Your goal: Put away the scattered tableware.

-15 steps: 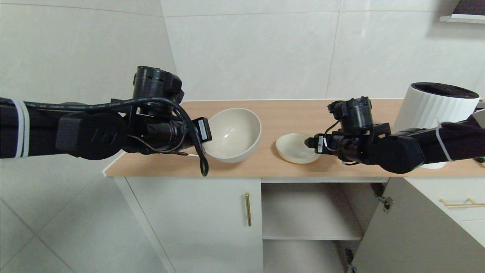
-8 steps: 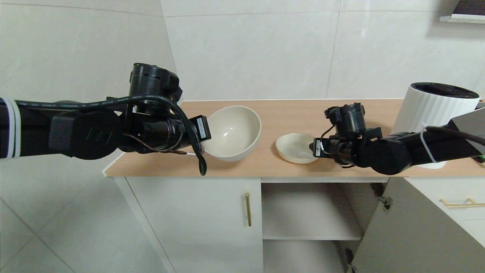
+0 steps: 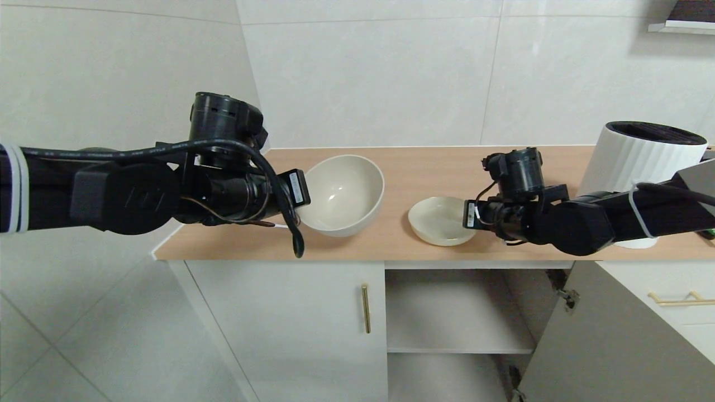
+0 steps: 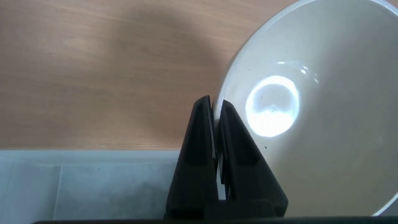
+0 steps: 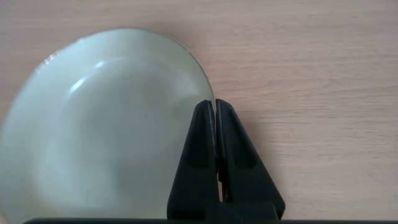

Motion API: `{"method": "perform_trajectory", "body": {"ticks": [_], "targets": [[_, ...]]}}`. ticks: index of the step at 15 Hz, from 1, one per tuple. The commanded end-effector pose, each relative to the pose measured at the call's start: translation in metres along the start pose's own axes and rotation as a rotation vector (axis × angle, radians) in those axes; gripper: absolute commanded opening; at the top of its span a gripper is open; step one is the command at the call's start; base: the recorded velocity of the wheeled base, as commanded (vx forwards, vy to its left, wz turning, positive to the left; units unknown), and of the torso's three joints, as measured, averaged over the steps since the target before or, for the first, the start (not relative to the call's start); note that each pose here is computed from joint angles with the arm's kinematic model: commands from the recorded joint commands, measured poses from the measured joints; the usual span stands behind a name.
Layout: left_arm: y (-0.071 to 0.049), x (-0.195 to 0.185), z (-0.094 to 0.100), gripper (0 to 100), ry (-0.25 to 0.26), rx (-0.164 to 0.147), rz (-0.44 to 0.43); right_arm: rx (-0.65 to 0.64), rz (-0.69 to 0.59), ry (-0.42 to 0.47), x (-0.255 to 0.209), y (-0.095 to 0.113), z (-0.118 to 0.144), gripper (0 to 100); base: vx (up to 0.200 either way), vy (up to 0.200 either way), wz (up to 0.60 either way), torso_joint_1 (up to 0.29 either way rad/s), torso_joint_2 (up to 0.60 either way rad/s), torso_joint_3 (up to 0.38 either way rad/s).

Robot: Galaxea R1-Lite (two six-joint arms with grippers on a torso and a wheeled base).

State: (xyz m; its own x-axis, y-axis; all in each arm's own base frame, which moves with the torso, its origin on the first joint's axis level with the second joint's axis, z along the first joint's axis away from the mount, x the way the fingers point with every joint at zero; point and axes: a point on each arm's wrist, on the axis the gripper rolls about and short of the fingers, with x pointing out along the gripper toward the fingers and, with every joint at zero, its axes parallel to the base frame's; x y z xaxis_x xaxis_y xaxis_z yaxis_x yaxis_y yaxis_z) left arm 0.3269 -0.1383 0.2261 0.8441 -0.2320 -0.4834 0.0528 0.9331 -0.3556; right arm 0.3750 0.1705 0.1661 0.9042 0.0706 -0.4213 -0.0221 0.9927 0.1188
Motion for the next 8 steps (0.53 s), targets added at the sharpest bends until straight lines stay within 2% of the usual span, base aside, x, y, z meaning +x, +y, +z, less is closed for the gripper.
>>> {"method": "perform_trajectory", "body": {"ticks": [1,5,6,8], "targets": [[0.002,-0.011,-0.001,0,-0.001,-0.002,-0.003,0.020,0.018,-0.037,-0.024,-0.004,0.014,0,0.000,0.000,0.00,0.000,0.00,0.000],[0.009,-0.053,-0.003,0,-0.033,0.001,-0.024,0.032,0.174,-0.029,-0.090,-0.023,0.019,0,0.000,0.000,0.00,0.000,0.00,0.000],[0.016,-0.074,-0.012,0,-0.026,0.003,-0.035,0.017,0.249,0.027,-0.118,-0.032,0.006,0,0.000,0.000,0.00,0.000,0.00,0.000],[0.021,-0.088,-0.020,0,-0.007,0.003,-0.062,0.007,0.292,0.080,-0.133,-0.038,-0.003,0,0.000,0.000,0.00,0.000,0.00,0.000]]}}
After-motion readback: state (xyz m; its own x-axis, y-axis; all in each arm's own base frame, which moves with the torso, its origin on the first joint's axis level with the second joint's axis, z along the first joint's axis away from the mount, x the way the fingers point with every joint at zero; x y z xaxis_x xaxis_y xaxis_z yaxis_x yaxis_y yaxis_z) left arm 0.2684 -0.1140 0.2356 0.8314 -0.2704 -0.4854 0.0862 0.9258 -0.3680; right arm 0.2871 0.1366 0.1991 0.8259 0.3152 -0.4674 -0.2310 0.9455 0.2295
